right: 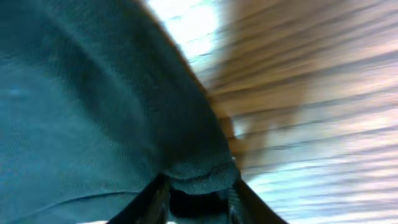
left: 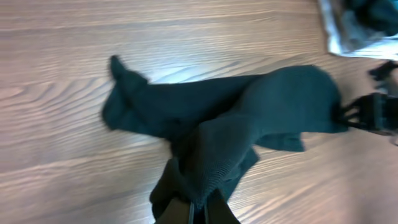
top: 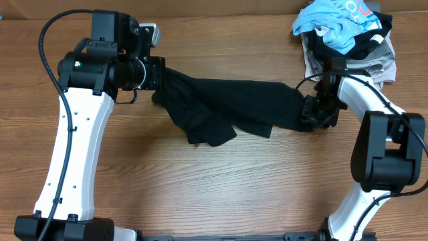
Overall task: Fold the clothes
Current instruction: 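Grasp the black shirt's left and right ends with both grippers, then lift the shirt with both grippers and stretch it wide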
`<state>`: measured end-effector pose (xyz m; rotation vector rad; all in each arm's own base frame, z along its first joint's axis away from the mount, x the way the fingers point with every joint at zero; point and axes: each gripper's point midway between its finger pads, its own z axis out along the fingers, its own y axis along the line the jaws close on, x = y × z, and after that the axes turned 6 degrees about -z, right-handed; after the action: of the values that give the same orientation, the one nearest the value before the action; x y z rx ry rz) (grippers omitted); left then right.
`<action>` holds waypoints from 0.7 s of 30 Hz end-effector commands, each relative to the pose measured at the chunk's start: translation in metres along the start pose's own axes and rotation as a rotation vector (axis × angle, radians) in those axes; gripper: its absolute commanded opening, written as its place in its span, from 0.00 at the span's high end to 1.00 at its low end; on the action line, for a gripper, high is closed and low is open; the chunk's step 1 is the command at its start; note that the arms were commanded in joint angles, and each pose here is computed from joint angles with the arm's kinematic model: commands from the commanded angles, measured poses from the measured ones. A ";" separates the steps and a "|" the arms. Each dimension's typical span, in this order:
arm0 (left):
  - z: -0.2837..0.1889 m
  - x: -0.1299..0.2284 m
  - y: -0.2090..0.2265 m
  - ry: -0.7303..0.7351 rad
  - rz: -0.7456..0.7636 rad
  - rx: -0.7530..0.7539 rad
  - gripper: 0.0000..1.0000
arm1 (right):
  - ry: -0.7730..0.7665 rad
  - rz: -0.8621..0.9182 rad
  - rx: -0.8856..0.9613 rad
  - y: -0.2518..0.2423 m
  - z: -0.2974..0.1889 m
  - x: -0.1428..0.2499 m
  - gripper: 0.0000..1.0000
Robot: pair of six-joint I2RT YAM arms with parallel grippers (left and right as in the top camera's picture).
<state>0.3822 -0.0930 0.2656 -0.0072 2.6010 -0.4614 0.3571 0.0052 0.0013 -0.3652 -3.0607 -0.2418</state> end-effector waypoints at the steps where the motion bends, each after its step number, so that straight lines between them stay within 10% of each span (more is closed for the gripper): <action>1: -0.013 -0.008 0.016 -0.048 0.024 -0.111 0.96 | 0.057 -0.046 -0.078 0.030 0.015 0.017 0.89; 10: -0.025 -0.021 0.026 -0.105 0.025 -0.176 0.96 | -0.048 -0.069 -0.112 0.051 -0.037 -0.004 0.96; 21: -0.178 -0.088 -0.001 -0.502 0.051 -0.195 0.96 | -0.668 -0.205 -0.151 0.065 -0.352 0.004 0.96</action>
<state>0.3928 -0.0463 0.3946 -0.0952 2.2908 -0.2401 0.3985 0.0180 0.2633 -0.2371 -3.5039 -0.4620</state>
